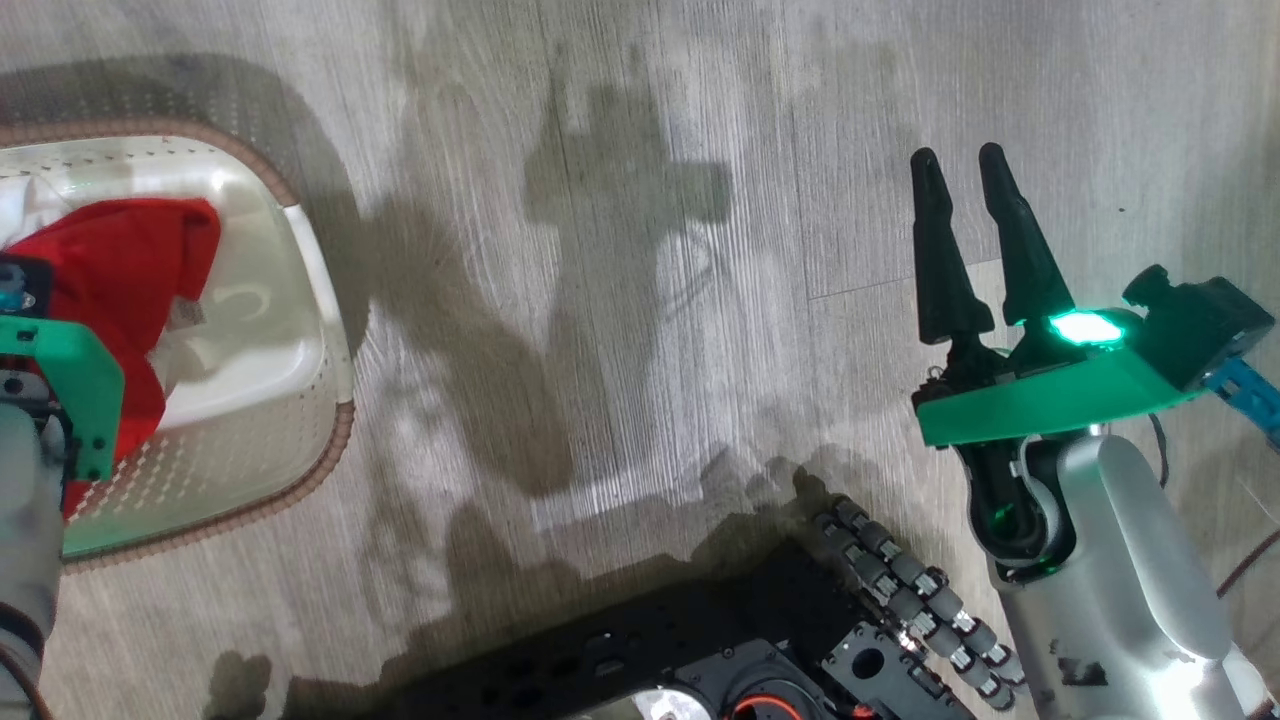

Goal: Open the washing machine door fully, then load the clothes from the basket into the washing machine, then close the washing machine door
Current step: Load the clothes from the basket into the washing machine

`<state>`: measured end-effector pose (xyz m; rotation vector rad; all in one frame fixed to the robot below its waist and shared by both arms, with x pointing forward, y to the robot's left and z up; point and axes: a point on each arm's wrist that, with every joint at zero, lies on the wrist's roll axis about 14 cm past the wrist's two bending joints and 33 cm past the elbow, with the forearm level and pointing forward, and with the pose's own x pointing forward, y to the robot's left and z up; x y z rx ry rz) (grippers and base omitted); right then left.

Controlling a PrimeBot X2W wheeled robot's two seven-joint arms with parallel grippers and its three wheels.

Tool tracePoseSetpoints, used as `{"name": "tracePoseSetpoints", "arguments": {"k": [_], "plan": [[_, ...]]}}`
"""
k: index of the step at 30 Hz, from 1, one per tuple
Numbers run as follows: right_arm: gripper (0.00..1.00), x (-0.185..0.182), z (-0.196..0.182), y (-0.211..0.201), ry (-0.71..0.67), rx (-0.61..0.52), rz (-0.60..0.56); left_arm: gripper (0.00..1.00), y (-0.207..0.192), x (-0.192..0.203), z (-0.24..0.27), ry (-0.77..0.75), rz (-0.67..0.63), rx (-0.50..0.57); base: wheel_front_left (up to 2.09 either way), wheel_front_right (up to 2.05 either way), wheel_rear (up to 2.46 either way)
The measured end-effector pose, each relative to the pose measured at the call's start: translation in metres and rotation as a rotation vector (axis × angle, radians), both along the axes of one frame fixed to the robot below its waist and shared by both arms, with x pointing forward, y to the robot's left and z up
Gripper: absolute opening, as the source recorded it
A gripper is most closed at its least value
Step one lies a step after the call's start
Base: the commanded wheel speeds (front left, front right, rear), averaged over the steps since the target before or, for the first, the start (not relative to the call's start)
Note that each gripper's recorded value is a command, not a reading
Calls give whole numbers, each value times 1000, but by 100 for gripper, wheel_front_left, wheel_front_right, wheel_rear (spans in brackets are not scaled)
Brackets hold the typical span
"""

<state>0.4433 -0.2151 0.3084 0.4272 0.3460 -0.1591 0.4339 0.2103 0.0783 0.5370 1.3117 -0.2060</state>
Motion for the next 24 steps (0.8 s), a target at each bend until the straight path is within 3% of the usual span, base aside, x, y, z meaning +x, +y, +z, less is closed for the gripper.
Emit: {"name": "tracePoseSetpoints", "arguments": {"k": [1,11,24], "plan": [[100,0,0,0,0,1,0,0,0,1,0,-3,4,-1,0,0,0],[100,5,15,1,-41,3,3,0,-5,9,17,-47,31,-20,0,0,0],[100,10,68,3,-162,-1,9,0,-18,10,72,-172,41,-84,0,0,0]]}}
